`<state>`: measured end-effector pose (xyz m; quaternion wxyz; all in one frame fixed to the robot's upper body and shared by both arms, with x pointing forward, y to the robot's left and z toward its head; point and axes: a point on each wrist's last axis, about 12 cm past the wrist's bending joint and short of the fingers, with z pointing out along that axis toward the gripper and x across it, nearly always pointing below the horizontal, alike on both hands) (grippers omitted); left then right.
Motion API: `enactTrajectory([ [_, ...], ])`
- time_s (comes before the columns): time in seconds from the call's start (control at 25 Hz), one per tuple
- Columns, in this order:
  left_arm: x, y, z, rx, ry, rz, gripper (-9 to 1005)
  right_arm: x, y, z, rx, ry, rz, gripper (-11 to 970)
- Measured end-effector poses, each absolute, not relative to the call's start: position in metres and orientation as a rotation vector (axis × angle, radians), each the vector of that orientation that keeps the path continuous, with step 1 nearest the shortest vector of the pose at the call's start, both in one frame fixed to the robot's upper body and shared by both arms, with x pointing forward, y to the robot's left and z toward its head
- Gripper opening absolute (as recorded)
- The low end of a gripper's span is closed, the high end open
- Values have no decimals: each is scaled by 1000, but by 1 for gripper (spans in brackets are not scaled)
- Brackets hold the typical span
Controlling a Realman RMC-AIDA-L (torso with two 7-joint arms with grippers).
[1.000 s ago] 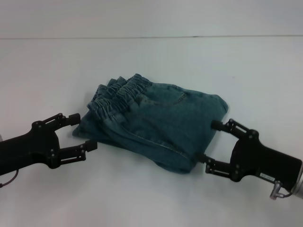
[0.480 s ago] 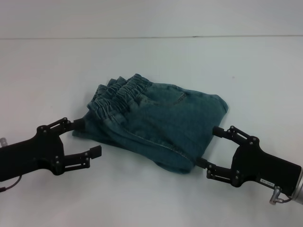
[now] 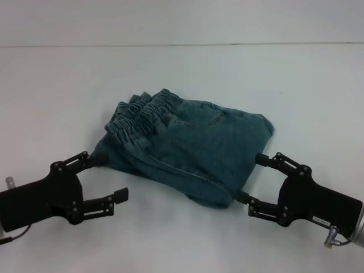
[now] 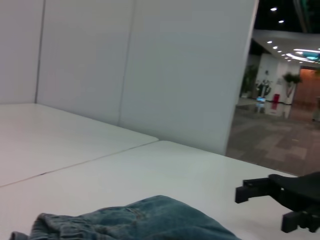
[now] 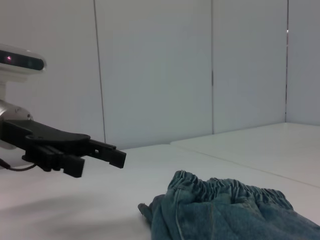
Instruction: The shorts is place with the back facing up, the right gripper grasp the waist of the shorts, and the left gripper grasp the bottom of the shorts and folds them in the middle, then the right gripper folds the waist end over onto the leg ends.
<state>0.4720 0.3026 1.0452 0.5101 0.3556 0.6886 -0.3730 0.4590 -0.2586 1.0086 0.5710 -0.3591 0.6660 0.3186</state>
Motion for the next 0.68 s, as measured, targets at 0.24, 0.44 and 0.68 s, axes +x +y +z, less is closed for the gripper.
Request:
enactTrajectory([
  [0.24,461,311,1054,918,1623,-973,911,460,-257,1009,-851,1557,754,924],
  [0.44,458,312,1054,965,1660,-1015,911,462,-257,1011,-857,1551,753,924],
  [0.68,457,310,1053,989,1661,-1031,911,467,-255,1014,-867,1539,753,924],
])
